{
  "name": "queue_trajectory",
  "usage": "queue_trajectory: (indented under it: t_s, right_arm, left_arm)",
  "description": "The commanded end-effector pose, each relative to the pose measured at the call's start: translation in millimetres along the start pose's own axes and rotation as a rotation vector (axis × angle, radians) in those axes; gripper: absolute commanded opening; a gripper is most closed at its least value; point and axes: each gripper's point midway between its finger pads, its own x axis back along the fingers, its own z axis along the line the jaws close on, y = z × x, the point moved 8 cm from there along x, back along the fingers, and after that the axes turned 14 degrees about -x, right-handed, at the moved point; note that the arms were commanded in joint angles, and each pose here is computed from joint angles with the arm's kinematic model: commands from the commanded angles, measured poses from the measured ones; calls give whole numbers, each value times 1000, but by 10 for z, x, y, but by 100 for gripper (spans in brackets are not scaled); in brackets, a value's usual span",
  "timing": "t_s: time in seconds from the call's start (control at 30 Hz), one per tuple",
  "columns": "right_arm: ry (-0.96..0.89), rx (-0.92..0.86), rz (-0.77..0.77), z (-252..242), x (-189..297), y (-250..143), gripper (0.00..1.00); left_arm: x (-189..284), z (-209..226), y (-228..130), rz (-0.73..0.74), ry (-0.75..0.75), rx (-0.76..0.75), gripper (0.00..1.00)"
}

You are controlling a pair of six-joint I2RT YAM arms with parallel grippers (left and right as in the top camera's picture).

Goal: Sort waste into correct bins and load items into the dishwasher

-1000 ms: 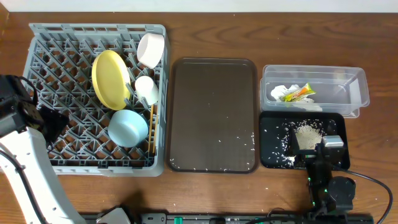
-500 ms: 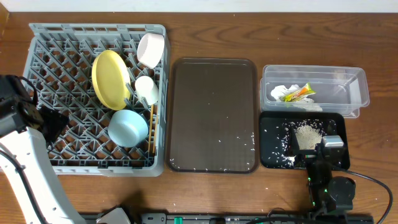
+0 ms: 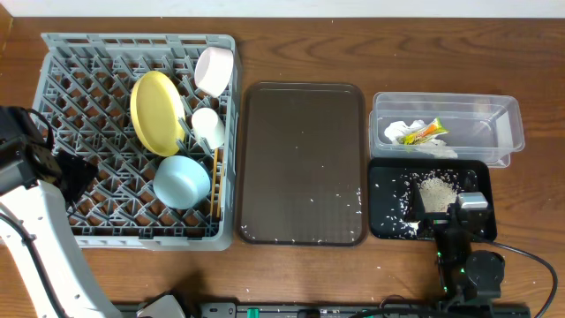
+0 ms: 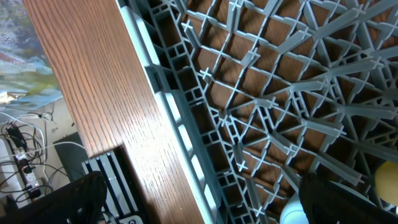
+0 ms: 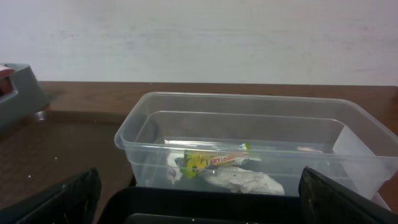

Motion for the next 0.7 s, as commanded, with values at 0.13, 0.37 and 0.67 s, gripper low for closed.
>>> queue_trajectory:
  t_s: [0.13, 0.37, 0.67]
  right_arm:
    - [-24, -14, -8, -32, 4, 6, 99]
    - [-24, -14, -8, -32, 4, 6, 99]
    - [-24, -15, -8, -33, 3, 4, 99]
  left_arm:
    - [-2, -4, 9, 0, 12, -5, 100]
    - [200, -259, -127, -65, -53, -120, 100]
    - [817, -524, -681, -272, -272, -369, 100]
